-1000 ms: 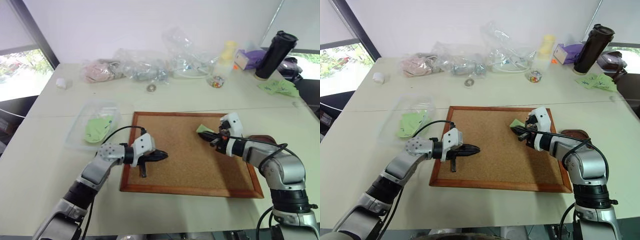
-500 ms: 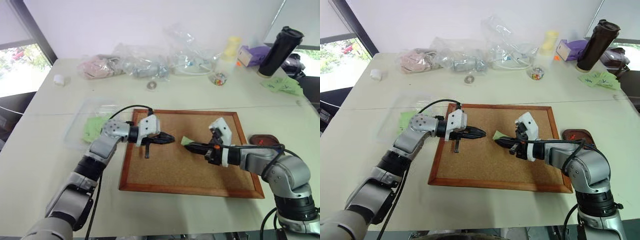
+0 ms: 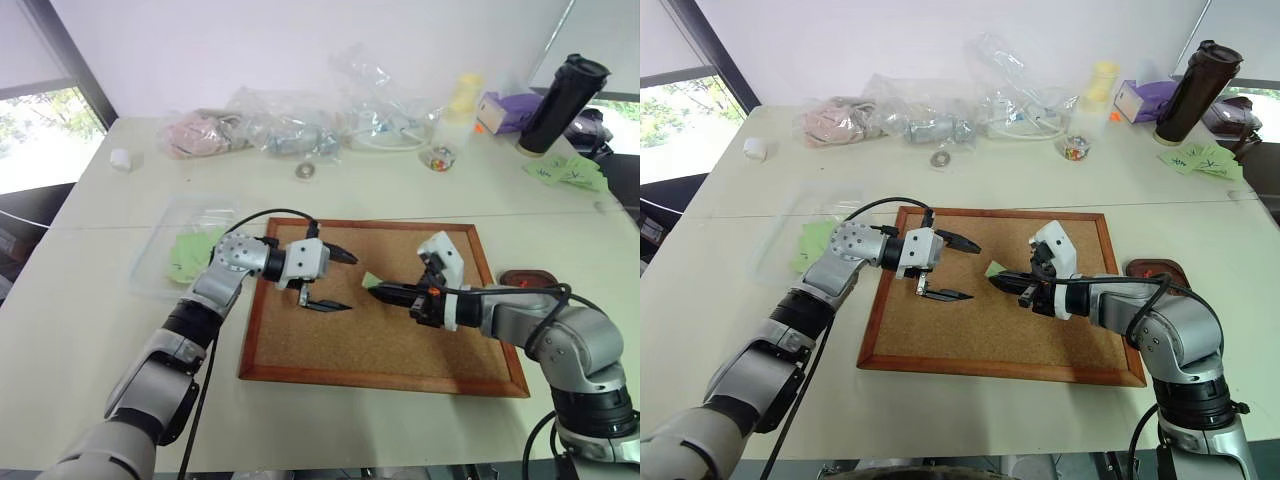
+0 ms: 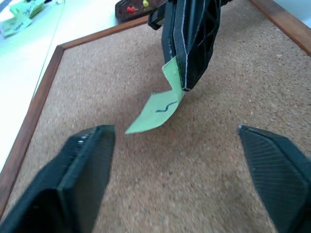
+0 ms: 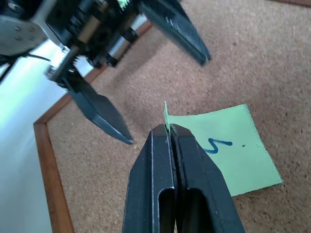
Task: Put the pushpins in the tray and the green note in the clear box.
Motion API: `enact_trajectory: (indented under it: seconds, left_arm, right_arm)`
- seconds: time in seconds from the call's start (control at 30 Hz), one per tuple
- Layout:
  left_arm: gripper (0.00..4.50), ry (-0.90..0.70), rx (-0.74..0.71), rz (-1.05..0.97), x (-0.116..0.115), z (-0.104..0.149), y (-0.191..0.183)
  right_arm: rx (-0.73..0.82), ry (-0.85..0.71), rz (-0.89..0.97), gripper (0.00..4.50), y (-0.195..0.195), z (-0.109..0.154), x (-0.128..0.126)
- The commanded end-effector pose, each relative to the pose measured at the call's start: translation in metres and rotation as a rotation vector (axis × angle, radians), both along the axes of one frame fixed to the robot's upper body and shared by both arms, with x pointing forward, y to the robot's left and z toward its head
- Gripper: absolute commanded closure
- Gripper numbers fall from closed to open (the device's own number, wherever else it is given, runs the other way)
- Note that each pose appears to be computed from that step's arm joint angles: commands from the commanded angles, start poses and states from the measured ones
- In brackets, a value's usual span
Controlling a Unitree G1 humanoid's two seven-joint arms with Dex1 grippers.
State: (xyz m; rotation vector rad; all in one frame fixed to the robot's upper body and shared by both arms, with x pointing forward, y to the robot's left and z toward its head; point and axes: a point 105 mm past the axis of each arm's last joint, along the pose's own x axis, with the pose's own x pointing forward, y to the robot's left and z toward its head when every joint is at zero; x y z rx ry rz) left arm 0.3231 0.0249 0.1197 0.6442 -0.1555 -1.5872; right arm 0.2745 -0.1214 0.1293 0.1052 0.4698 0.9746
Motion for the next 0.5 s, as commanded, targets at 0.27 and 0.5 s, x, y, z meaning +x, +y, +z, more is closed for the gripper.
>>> enact_trajectory:
  seconds: [0.27, 0.5]
  left_arm:
    - [0.06, -0.053, -0.066, -0.021, 0.005, 0.01, -0.028]
    - [1.27, -0.024, -0.08, -0.029, 0.005, 0.012, -0.03]
  right_arm:
    - [0.002, -0.073, 0.066, 4.5, 0.009, 0.022, -0.006]
    - [-0.007, -0.085, 0.066, 4.5, 0.01, 0.024, -0.006]
